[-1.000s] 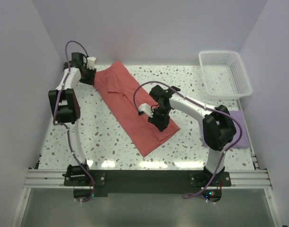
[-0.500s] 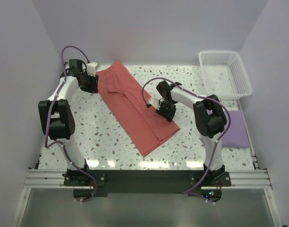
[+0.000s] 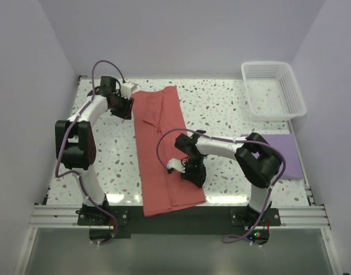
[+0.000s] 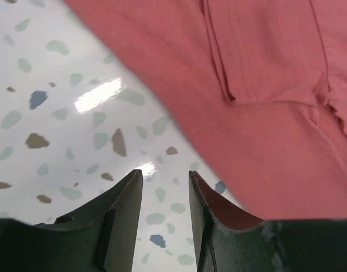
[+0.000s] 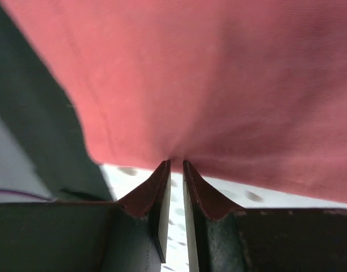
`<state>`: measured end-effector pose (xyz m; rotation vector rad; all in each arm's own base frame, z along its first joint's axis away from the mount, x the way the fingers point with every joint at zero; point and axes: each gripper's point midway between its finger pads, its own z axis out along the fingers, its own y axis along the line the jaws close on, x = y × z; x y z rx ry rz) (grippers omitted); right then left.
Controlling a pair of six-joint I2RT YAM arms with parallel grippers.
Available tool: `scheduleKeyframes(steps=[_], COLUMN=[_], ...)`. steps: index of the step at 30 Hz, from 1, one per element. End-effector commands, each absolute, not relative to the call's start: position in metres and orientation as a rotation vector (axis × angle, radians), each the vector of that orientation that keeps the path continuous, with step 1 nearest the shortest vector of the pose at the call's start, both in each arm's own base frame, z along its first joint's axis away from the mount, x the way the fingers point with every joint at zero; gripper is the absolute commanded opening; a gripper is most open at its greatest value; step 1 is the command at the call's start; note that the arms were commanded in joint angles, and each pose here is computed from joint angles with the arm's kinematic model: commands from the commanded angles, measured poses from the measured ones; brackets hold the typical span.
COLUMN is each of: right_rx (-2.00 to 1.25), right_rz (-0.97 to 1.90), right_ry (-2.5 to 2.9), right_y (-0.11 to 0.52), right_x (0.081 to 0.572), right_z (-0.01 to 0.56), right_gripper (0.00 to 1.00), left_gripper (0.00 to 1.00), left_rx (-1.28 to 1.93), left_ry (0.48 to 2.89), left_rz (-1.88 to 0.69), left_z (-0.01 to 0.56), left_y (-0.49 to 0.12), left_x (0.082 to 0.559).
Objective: Fold and stack the t-shirts
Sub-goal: Fold the tshirt
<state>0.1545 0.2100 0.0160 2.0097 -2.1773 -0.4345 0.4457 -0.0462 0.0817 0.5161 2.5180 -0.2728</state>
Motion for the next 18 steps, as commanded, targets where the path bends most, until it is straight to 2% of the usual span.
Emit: scheduleKeyframes(steps=[1, 5, 7, 13, 18], right_rx=[1.865, 1.808, 1.784, 1.729, 1.652], right_rz=[-0.789, -0.885, -0.902, -0.814, -0.749], right_ry=[-2.181, -2.273, -2.387, -2.687, -2.841], right_y=[0.237, 0.242, 0.241, 0.228, 0.213], right_x=[0.127, 0.164, 0.199, 0.284, 0.319], right_z=[0.054, 0.076, 0.086, 0.102, 0.107], right_gripper=[0.19, 0.20, 0.20, 0.20, 0.20], left_gripper=[0.43, 0.43, 0.43, 0.41, 0.39], left_rx=[0.604, 0.676, 0.692, 0.700, 0.669], left_ry=[2.465, 2.457, 2.463, 2.560, 2.595], left_rz=[-0.301, -0.337, -0.332, -0.302, -0.251], left_z=[0.089, 0.080, 0.075, 0.040, 0.013], left_y=[-0.078, -0.109, -0.116, -0.128, -0.127], left_x=[0.450, 0.457, 0.460, 0.471, 0.500])
